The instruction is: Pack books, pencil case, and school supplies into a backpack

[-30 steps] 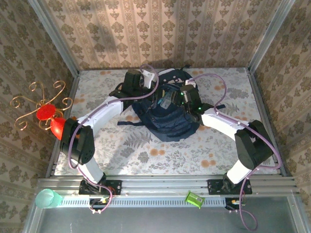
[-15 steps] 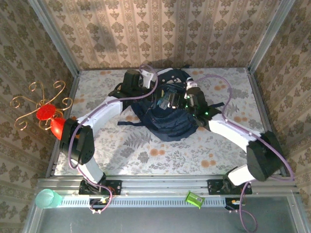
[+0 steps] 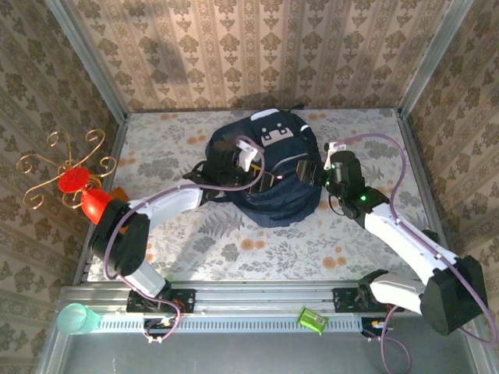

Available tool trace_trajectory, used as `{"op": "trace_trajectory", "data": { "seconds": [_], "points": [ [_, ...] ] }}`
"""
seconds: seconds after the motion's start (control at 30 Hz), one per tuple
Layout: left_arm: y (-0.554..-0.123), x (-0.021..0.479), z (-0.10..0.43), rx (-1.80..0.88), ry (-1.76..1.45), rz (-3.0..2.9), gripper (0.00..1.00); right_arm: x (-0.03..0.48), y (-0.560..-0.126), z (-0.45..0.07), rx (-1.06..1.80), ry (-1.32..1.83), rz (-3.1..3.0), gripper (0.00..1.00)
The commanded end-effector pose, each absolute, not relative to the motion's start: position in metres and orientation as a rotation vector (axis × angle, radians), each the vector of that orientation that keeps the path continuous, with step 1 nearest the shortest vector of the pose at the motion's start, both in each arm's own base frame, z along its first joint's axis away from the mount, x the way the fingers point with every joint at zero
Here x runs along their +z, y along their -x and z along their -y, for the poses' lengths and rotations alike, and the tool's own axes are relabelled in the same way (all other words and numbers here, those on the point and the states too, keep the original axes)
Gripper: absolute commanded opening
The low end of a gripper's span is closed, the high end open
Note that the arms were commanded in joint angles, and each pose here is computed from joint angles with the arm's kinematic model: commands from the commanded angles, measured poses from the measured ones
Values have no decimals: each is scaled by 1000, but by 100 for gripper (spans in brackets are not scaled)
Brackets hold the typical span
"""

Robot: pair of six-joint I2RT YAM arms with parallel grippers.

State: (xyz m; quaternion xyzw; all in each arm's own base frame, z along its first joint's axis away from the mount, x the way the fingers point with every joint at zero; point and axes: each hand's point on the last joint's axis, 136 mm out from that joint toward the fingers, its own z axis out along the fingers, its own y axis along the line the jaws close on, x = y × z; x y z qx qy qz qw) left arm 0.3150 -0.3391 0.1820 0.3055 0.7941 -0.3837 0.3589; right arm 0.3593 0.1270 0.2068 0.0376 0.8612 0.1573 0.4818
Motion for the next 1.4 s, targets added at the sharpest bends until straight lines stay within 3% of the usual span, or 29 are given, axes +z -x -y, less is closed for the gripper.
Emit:
{"op": "trace_trajectory", "data": {
  "seconds": [0.0, 0.2, 0.47, 0.67, 0.9, 1.37],
  "points": [
    [-326, 226, 322, -909, -741, -1890, 59, 209, -366, -124, 351, -81, -2124, 77],
    [-326, 225, 290, -797, -625, -1868, 67, 209, -370, -142, 424, 4, -2133, 74],
    [-364, 181, 233, -838, -189, -2040, 69, 143, -390, -114, 30, 14, -2336, 73],
    [-381, 157, 236, -901, -160, -2124, 69, 120, -387, -121, 137, -7, -2387, 73],
    [-397, 128, 254, -1004, -144, -2182, 63, 116, -382, -127, 213, -21, -2377, 75],
    [-398, 120, 288, -1109, -278, -2201, 40, 98, -410, -120, 166, -28, -2416, 76]
  ]
}}
